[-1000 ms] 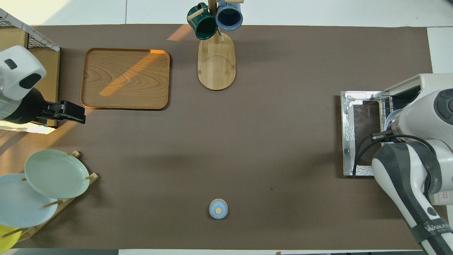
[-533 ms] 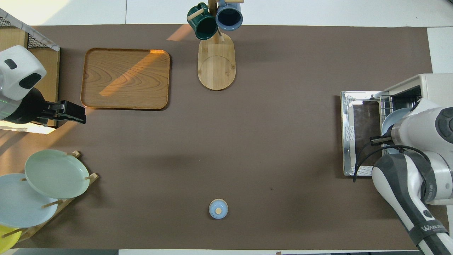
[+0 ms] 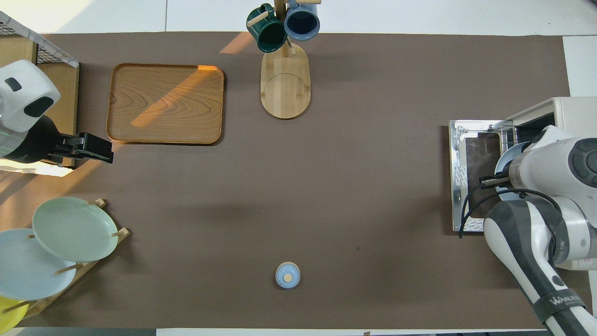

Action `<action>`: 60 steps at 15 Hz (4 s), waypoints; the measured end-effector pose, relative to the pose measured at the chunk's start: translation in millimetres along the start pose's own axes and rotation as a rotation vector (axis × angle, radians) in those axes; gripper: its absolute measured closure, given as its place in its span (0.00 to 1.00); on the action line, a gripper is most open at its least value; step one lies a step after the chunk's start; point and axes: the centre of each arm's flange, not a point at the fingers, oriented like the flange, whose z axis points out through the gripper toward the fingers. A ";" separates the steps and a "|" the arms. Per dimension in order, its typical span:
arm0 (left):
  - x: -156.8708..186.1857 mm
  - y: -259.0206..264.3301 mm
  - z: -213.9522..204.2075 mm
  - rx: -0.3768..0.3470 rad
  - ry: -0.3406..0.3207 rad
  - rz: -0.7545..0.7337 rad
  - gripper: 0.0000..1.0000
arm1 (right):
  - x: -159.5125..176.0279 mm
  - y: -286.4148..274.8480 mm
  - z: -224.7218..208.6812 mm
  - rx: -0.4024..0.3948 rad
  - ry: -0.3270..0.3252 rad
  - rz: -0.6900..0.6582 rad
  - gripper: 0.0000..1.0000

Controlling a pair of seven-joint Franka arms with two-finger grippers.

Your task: Put eggplant into oven

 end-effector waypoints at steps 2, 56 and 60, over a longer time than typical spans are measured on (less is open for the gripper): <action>-0.1 1.4 0.1 0.000 0.000 0.003 0.00 | 15.0 -35.9 -16.4 0.016 0.032 -0.019 0.92; 0.2 -2.9 -0.1 -0.001 0.000 -0.005 0.00 | 28.3 51.1 -158.8 0.184 -0.063 0.061 0.00; 0.2 -2.9 -0.1 -0.001 0.000 -0.005 0.00 | 29.6 38.1 -160.9 0.184 -0.079 0.083 0.00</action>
